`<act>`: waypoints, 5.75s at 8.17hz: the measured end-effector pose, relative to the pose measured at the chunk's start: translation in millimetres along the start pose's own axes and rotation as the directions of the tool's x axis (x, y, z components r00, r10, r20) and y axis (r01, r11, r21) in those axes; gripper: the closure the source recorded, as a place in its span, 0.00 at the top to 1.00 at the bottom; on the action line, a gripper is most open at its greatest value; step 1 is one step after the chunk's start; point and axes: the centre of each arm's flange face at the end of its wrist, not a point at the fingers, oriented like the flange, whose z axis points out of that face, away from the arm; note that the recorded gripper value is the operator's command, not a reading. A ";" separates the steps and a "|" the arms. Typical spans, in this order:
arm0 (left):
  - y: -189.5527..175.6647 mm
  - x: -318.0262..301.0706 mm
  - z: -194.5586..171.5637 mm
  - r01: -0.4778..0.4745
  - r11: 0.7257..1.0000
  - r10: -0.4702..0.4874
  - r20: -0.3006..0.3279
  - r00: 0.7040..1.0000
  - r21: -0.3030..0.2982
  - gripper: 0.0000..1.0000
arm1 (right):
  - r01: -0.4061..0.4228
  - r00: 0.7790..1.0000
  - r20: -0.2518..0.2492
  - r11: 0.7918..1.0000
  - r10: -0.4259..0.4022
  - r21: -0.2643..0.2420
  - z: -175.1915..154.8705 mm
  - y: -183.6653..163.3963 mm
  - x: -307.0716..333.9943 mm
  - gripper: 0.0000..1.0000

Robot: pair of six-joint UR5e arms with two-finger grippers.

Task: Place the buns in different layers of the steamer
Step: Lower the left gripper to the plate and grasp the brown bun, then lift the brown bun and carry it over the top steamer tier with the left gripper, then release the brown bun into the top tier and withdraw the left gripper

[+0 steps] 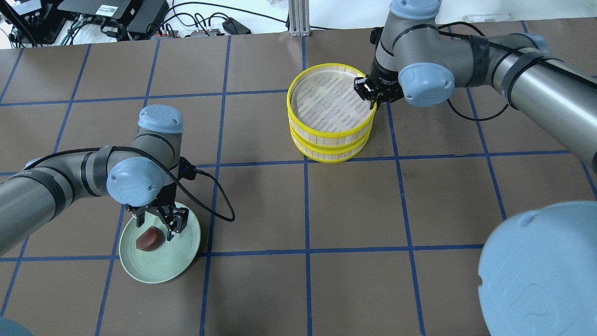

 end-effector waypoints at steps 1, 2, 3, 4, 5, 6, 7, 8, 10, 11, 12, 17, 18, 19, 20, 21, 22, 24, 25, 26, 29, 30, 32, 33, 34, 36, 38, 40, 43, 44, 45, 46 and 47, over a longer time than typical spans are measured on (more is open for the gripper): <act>0.3 0.9 2.2 -0.001 1.000 0.001 -0.001 1.000 -0.004 0.82 | 0.000 1.000 0.000 1.000 0.000 0.000 0.5 -0.1 0.0 0.04; 0.3 1.4 3.3 -0.002 1.000 0.002 -0.002 1.000 -0.005 0.82 | 0.000 1.000 0.000 1.000 0.000 -0.001 0.9 0.1 0.1 0.04; -0.9 1.3 3.8 0.000 1.000 0.000 0.000 1.000 0.000 0.78 | 0.000 1.000 -0.001 1.000 0.000 -0.002 1.2 0.2 0.1 0.04; -2.6 1.1 4.9 0.002 1.000 -0.002 0.002 1.000 0.003 0.66 | -0.001 1.000 -0.001 1.000 0.001 -0.002 1.4 0.3 0.1 0.04; -4.1 0.9 6.0 0.003 1.000 -0.003 0.005 1.000 0.005 0.58 | -0.001 1.000 0.000 1.000 0.001 -0.003 1.6 0.4 0.1 0.05; -4.8 0.5 6.6 0.003 1.000 -0.003 0.008 1.000 0.006 0.17 | -0.002 1.000 0.000 1.000 0.002 -0.004 2.1 0.6 0.2 0.08; -5.2 0.3 7.1 0.003 1.000 -0.003 0.010 1.000 0.005 0.00 | -0.002 1.000 -0.001 1.000 0.002 -0.006 2.7 0.8 0.2 0.11; -5.4 0.3 6.9 0.004 1.000 -0.004 0.009 1.000 0.007 0.00 | -0.002 1.000 -0.001 1.000 0.002 -0.006 2.8 0.9 0.3 0.13; -5.8 0.5 5.9 0.007 1.000 -0.007 0.005 1.000 0.011 0.00 | -0.002 1.000 -0.004 1.000 0.002 -0.014 6.8 2.7 1.0 0.20; -5.9 0.7 3.6 0.009 1.000 -0.009 0.004 1.000 0.017 0.00 | -0.002 1.000 -0.005 1.000 0.002 -0.018 9.0 3.8 1.3 0.26; -6.1 0.7 -1.2 0.015 0.999 -0.014 -0.006 1.000 0.032 0.00 | -0.002 1.000 -0.005 1.000 0.002 -0.019 9.7 4.3 1.5 0.35; -15.0 -4.3 -118.6 0.106 0.971 -0.092 -0.077 0.993 0.216 0.00 | -0.003 1.000 -0.007 1.000 0.003 -0.005 2.1 3.6 1.8 0.83; -14.3 -8.7 -145.3 0.120 0.961 -0.100 -0.092 0.991 0.247 0.00 | -0.002 1.000 -0.003 1.000 0.002 0.007 -6.9 2.7 1.5 0.88; -13.4 -11.1 -164.4 0.140 0.951 -0.114 -0.109 0.987 0.275 0.00 | 0.001 1.000 0.003 1.000 -0.001 0.027 -24.6 3.8 2.4 0.90; -12.4 -13.0 -177.9 0.160 0.941 -0.129 -0.120 0.984 0.298 0.00 | 0.010 1.000 0.004 0.999 -0.010 0.036 -48.8 7.9 5.6 0.94; -10.8 -13.5 -189.6 0.175 0.931 -0.141 -0.126 0.982 0.320 0.00 | 0.040 0.999 -0.003 0.999 -0.040 0.032 -79.4 12.4 11.5 0.98; -7.5 -11.8 -203.9 0.198 0.917 -0.158 -0.140 0.977 0.347 0.00 | 0.058 0.998 -0.013 0.998 -0.058 0.009 -113.1 16.2 24.8 1.00; -3.0 6.6 -239.9 0.253 0.875 -0.181 -0.207 0.962 0.413 0.00 | 0.073 0.997 -0.013 0.997 -0.073 -0.017 -189.6 43.2 50.4 1.00; -3.3 21.3 -259.7 0.293 0.838 -0.183 -0.268 0.946 0.461 0.00 | 0.079 0.997 -0.010 0.997 -0.079 -0.016 -219.3 61.8 55.5 1.00; -5.6 33.3 -277.6 0.349 0.787 -0.180 -0.352 0.919 0.509 0.00 | 0.083 0.996 -0.009 0.996 -0.084 -0.016 -235.2 73.9 57.2 1.00; -10.3 53.3 -316.0 0.480 0.663 -0.079 -0.583 0.808 0.575 0.00 | 0.098 0.995 -0.008 0.995 -0.098 -0.021 -243.3 84.7 52.1 1.00; -17.6 59.6 -322.0 0.506 0.643 -0.027 -0.643 0.766 0.575 0.00 | 0.102 0.995 -0.012 0.995 -0.102 -0.025 -242.4 86.2 50.7 1.00; -46.5 83.9 -322.1 0.530 0.619 0.049 -0.701 0.711 0.580 0.00 | 0.105 0.994 -0.020 0.994 -0.106 -0.038 -237.1 88.2 50.0 1.00; -62.5 103.1 -316.8 0.527 0.620 0.068 -0.709 0.702 0.581 0.00 | 0.104 0.994 -0.023 0.994 -0.105 -0.045 -234.9 89.0 50.3 1.00; -77.2 117.2 -309.4 0.524 0.625 0.076 -0.713 0.697 0.579 0.00 | 0.101 0.994 -0.023 0.994 -0.103 -0.048 -233.9 89.6 49.9 1.00; -99.4 128.4 -295.2 0.521 0.633 0.074 -0.715 0.695 0.572 0.64 | 0.099 0.995 -0.023 0.994 -0.100 -0.051 -231.7 89.9 49.6 1.00; -110.9 130.3 -286.7 0.523 0.640 0.062 -0.716 0.696 0.564 1.00 | 0.102 0.994 -0.025 0.994 -0.103 -0.050 -229.8 89.7 50.0 1.00; -112.1 130.7 -287.3 0.566 0.638 0.028 -0.751 0.660 0.521 1.00 | 0.098 0.995 -0.026 0.994 -0.099 -0.051 -228.4 88.8 50.5 1.00; -99.3 127.7 -295.7 0.600 0.639 -0.015 -0.773 0.634 0.481 1.00 | 0.098 0.995 -0.026 0.994 -0.099 -0.052 -227.2 88.0 50.5 1.00; -88.4 120.7 -297.8 0.593 0.642 -0.053 -0.742 0.668 0.487 1.00 | 0.098 0.995 -0.026 0.994 -0.100 -0.053 -226.9 87.9 50.5 1.00; -71.6 106.3 -298.6 0.554 0.654 -0.094 -0.670 0.736 0.516 1.00 | 0.099 0.995 -0.025 0.994 -0.100 -0.054 -226.4 87.7 50.5 1.00; -46.8 82.8 -299.5 0.511 0.681 -0.137 -0.594 0.793 0.525 1.00 | 0.099 0.995 -0.025 0.994 -0.100 -0.054 -226.5 87.8 50.4 1.00; -17.5 54.2 -299.1 0.480 0.712 -0.179 -0.528 0.830 0.512 1.00 | 0.099 0.995 -0.025 0.994 -0.100 -0.053 -226.4 87.6 50.4 1.00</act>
